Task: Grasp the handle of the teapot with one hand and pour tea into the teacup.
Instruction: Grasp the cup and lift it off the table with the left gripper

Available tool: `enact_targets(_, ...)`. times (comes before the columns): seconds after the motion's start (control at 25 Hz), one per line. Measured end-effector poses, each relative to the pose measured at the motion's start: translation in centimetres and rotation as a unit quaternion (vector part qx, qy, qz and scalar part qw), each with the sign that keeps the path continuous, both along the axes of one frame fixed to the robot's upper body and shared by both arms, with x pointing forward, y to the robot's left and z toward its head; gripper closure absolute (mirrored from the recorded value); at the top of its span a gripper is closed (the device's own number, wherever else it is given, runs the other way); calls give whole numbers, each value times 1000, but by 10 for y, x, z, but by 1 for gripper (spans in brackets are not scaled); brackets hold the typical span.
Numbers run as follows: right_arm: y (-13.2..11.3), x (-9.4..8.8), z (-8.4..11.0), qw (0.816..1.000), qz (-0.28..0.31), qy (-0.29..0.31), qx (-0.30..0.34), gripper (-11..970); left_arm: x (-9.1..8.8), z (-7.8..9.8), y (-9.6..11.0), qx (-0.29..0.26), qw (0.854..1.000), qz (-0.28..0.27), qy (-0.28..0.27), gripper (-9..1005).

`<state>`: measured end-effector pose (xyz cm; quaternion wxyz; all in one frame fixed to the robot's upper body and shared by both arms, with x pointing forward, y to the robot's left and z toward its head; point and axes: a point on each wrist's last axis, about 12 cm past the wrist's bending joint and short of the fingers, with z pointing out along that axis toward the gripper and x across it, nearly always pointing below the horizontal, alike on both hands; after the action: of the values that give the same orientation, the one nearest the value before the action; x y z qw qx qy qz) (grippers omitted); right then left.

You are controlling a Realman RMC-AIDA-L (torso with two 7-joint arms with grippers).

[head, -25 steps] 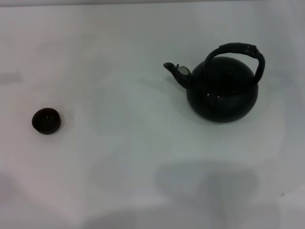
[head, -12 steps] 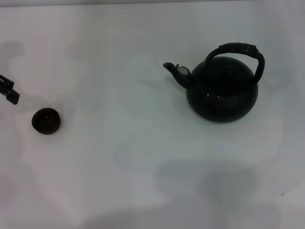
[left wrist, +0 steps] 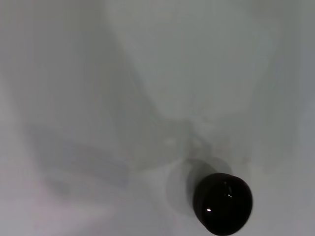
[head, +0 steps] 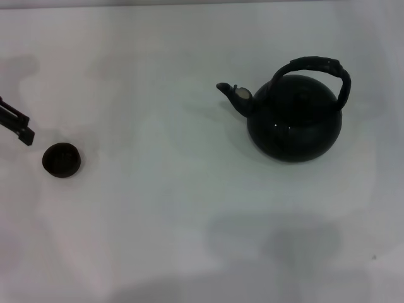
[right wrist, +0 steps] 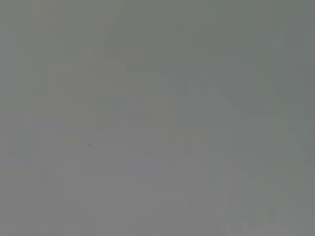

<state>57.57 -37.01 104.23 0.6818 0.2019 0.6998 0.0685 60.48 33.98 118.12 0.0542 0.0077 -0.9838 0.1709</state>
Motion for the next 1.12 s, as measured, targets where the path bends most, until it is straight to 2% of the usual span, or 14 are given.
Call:
enact_targets(0.16, 1, -1, -2, 1000, 0, 3, 1, 220, 3, -7, -8, 20, 1000, -9, 4, 119)
enact_targets(0.6, 2, -1, -2, 1000, 3, 4, 1, 219, 20, -18, -45, 61, 997, -47, -30, 120)
enact_targets(0.92, 3, 0, -2, 1000, 3, 3, 2, 220, 21, -27, -68, 52, 996, -63, -22, 120)
enact_targets(1.12, 3, 1, 0, 1000, 4, 0, 1, 220, 18, -31, -72, 69, 995, -72, -9, 120)
